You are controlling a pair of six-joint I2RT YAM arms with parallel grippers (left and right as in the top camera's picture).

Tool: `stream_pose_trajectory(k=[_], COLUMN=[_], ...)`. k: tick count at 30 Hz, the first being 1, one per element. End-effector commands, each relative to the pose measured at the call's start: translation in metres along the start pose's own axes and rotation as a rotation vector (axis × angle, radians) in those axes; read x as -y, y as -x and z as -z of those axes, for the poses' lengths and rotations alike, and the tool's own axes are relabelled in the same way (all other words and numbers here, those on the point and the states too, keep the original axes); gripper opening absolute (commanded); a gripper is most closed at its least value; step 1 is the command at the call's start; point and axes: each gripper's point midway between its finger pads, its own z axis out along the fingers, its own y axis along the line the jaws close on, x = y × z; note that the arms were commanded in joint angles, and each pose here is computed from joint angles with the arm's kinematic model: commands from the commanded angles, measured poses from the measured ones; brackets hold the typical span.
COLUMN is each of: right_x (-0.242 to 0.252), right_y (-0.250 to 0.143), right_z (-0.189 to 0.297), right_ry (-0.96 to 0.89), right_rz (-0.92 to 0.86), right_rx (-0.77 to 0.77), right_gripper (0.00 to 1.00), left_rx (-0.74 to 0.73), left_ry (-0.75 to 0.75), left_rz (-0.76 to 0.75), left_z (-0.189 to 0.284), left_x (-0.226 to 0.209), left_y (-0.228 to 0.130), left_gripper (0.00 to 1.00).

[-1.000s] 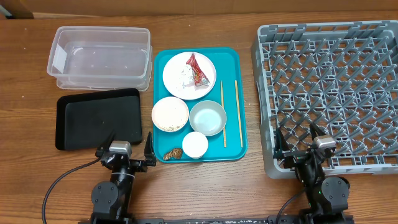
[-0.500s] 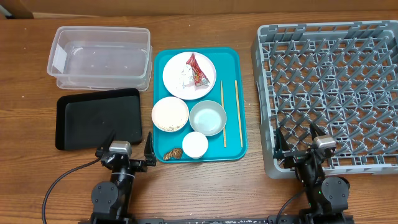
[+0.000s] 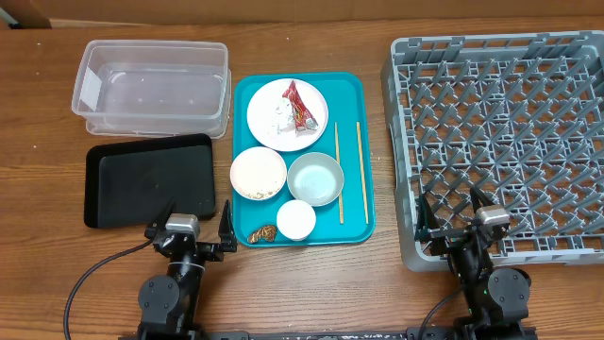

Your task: Sort waste into correct bins and load items into the dishwasher

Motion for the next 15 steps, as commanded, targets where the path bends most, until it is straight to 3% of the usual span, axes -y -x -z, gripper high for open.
stream_pose_trajectory(k=[1,15], right_x=[0.0005,0.0013], right_y=[-0.0010,-0.0010], right_z=[-0.0001,-0.0001], right_ry=[-0.003,-0.008], right_rz=[0.004,0.003], right_rx=[0.008,0.008], right_gripper=[1.00,1.00], left_rx=[-0.005,-0.005], left_ry=[-0.005,-0.005], left_rz=[-0.015,-0.015], left_z=[-0.0004,-0.0004], left_x=[0.0003,0.0003], left_y=[-0.0022,-0.0021], left_gripper=[1.00,1.00])
